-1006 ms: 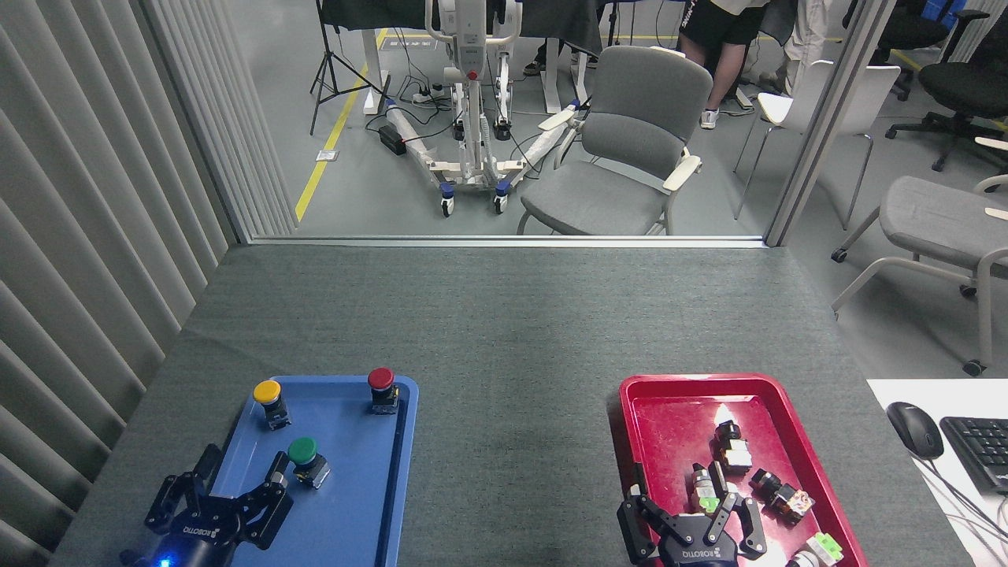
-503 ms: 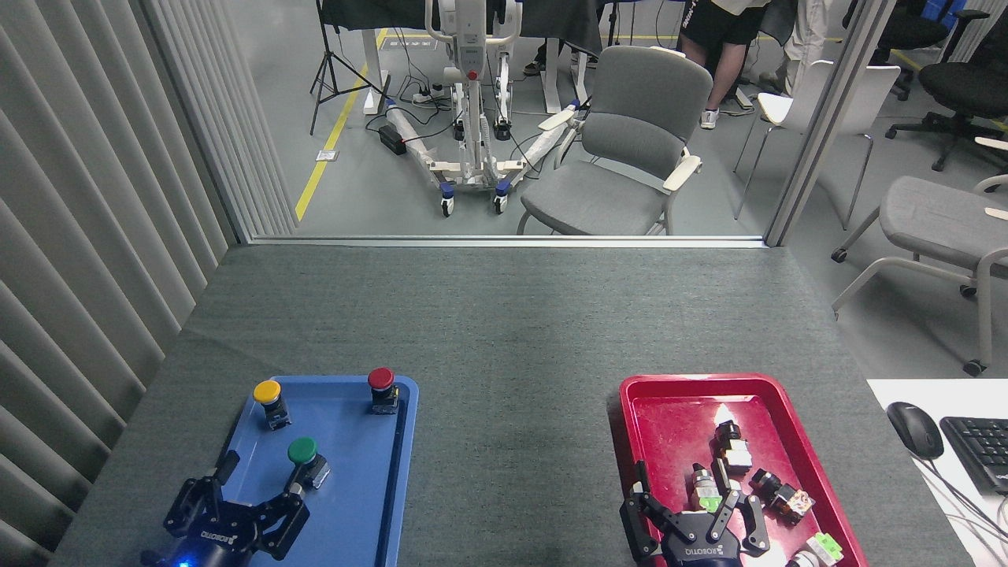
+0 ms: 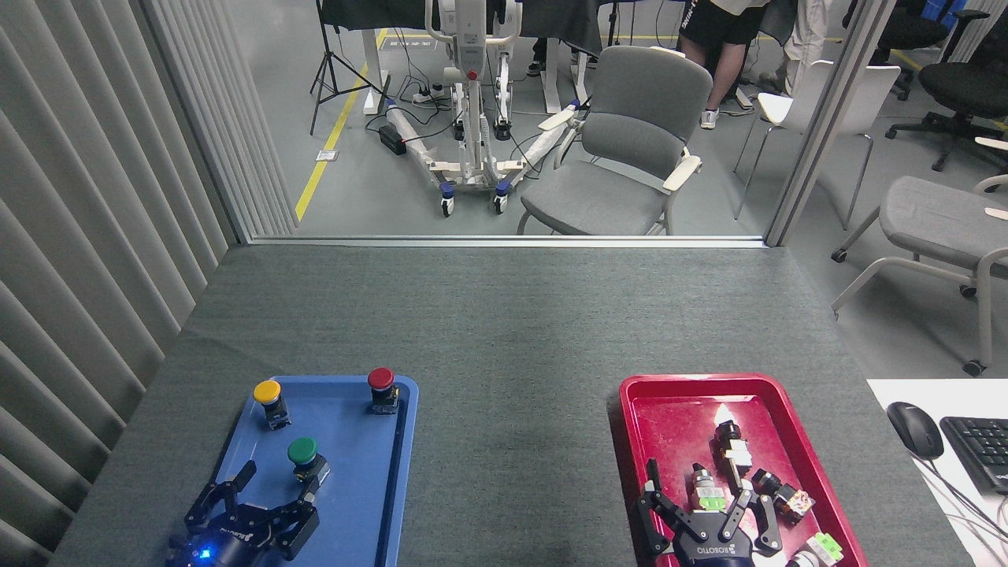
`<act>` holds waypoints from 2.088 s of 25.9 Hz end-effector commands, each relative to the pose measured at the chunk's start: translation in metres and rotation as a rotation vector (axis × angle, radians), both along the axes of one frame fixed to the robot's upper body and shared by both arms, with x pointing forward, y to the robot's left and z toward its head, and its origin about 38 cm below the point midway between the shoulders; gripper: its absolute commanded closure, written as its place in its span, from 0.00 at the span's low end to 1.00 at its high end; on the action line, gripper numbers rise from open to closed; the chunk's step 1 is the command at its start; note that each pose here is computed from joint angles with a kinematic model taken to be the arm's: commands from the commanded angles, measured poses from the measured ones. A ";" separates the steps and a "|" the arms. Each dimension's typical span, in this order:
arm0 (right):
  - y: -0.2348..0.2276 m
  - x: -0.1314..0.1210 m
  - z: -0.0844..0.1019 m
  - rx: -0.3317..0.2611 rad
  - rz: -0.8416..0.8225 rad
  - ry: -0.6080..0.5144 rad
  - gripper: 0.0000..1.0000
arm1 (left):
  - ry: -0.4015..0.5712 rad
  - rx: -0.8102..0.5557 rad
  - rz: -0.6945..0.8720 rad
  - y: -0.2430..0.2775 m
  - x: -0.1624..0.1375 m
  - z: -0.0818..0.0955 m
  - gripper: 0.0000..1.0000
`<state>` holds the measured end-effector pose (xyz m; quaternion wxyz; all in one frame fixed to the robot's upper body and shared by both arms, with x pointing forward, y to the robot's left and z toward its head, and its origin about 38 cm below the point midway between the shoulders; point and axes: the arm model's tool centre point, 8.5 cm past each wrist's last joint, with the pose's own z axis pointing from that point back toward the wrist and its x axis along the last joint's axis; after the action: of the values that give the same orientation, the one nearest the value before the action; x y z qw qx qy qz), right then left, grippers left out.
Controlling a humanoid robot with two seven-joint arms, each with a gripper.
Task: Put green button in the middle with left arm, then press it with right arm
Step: 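Close the left hand around the green button on the blue tray, then carry the green button with the left hand to the table middle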
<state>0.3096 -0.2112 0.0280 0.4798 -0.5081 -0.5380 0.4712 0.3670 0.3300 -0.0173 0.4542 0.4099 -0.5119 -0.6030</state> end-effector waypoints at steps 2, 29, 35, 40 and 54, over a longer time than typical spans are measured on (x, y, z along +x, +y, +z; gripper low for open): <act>0.004 -0.004 -0.002 0.019 -0.016 0.012 0.00 | 0.054 0.000 -0.040 -0.006 0.018 -0.010 0.00; 0.006 0.004 0.001 0.050 -0.032 0.050 0.01 | -0.052 -0.072 -0.468 -0.083 0.037 0.031 1.00; 0.004 0.003 0.000 0.044 -0.030 0.053 0.02 | 0.011 -0.064 -0.561 -0.191 0.046 0.013 1.00; 0.005 0.002 -0.001 0.037 -0.013 0.056 0.45 | 0.115 -0.034 -0.535 -0.194 0.047 -0.010 1.00; 0.044 0.000 0.001 -0.025 0.250 0.042 1.00 | 0.162 -0.101 -0.572 -0.242 0.038 -0.021 0.62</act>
<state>0.3114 -0.1816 0.0287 0.4585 -0.4523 -0.5658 0.5148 0.4093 0.0990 -0.0335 0.3151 0.1871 -0.5927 -0.7173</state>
